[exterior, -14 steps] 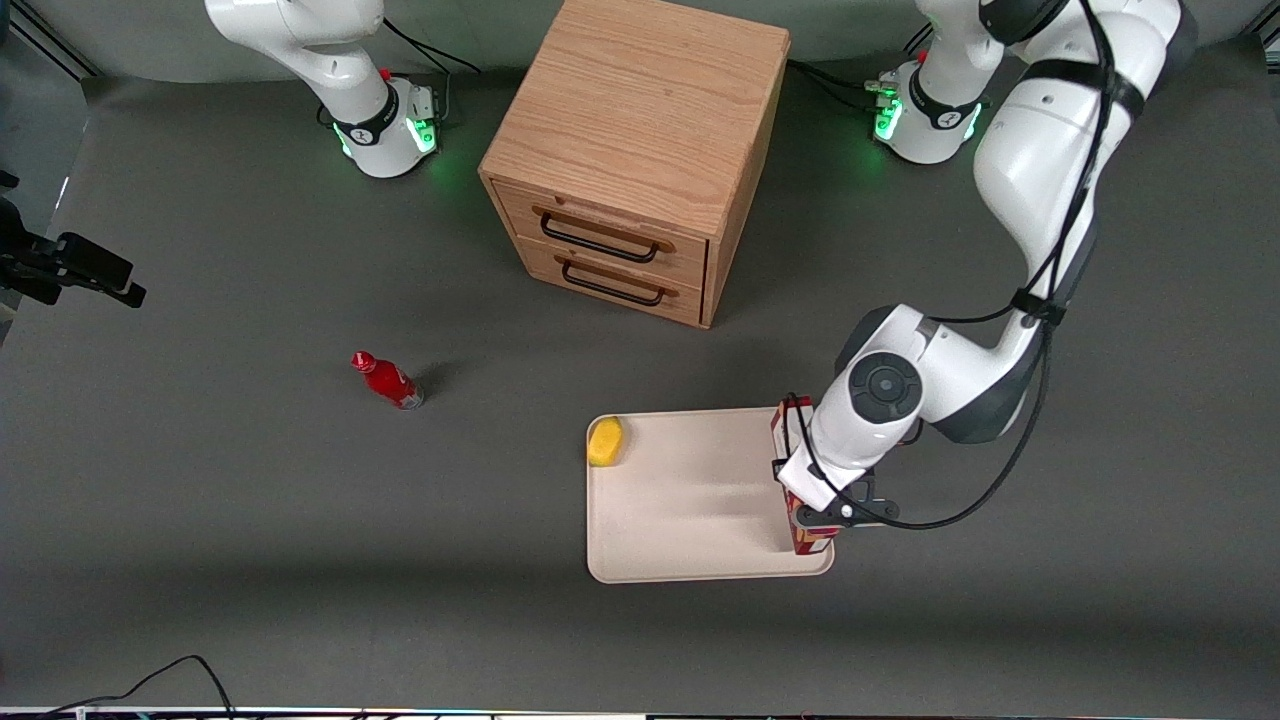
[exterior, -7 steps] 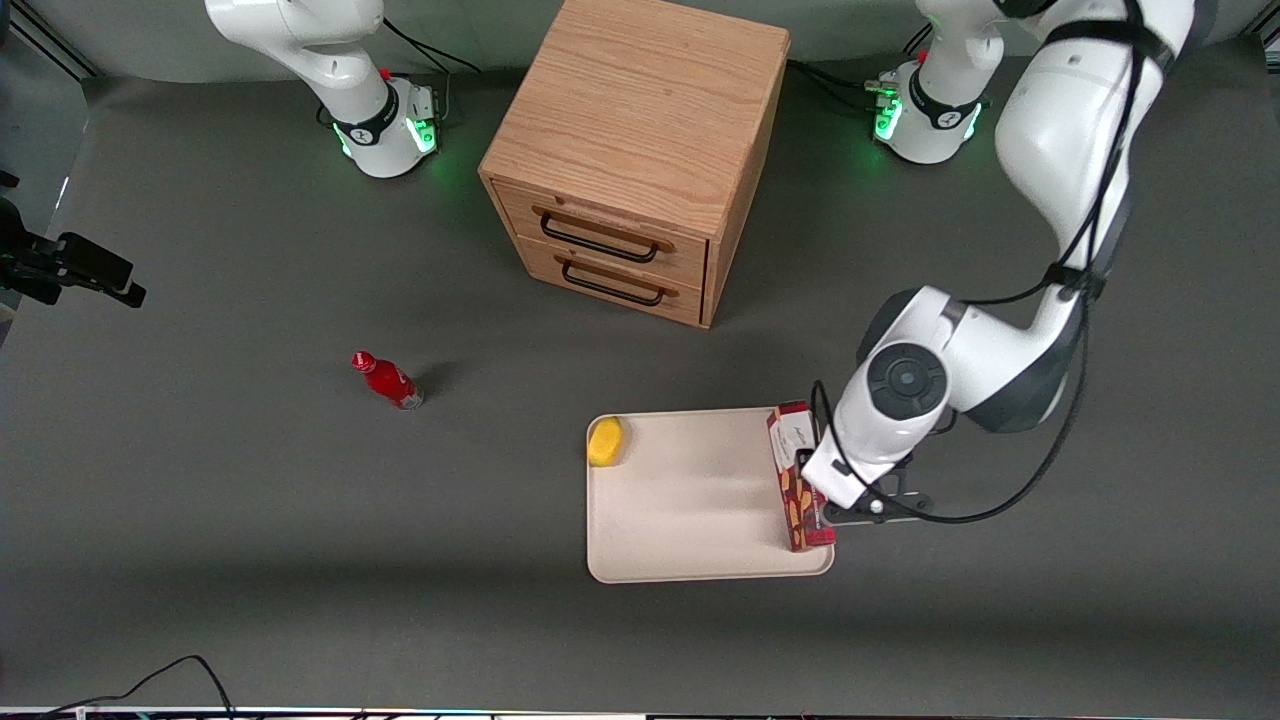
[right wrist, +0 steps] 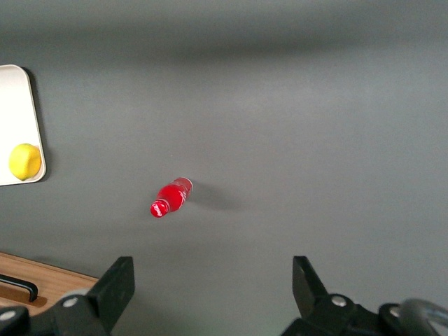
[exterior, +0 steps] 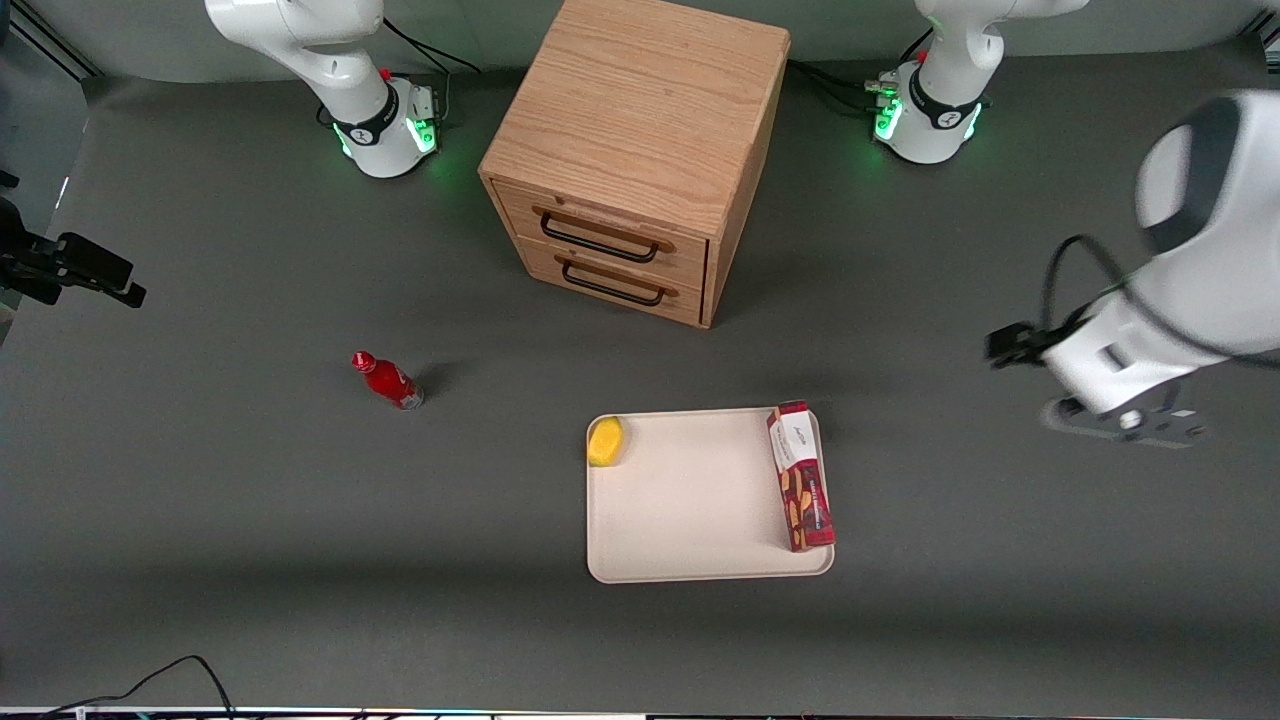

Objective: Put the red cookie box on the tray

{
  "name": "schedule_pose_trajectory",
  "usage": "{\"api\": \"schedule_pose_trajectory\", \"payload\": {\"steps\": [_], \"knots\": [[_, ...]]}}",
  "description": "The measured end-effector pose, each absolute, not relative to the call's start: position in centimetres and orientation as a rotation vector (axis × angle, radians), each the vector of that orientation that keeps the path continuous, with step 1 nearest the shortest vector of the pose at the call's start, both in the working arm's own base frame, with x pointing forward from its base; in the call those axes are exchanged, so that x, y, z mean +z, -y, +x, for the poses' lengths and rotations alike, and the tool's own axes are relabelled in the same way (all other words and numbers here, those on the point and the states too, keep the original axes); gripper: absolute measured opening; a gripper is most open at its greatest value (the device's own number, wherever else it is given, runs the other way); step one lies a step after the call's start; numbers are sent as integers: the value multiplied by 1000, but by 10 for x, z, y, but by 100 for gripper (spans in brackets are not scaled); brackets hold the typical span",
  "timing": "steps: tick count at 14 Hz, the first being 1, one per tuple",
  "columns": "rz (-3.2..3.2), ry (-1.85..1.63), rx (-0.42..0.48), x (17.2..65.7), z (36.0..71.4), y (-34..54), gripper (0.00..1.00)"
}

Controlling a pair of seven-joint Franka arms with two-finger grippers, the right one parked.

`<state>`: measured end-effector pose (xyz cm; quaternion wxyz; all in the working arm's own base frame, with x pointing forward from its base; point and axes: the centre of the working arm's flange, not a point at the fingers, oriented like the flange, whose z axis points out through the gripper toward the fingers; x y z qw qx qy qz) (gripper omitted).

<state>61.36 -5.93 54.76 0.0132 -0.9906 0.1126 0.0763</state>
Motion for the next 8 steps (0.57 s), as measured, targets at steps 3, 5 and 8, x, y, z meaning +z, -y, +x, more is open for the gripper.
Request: {"api": "schedule_pose_trajectory", "payload": {"steps": [3, 5, 8], "knots": [[-3133, -432, 285, 551, 593, 0, 100], [-3147, -437, 299, 548, 577, -21, 100], [-3148, -440, 269, 562, 562, -22, 100]]}}
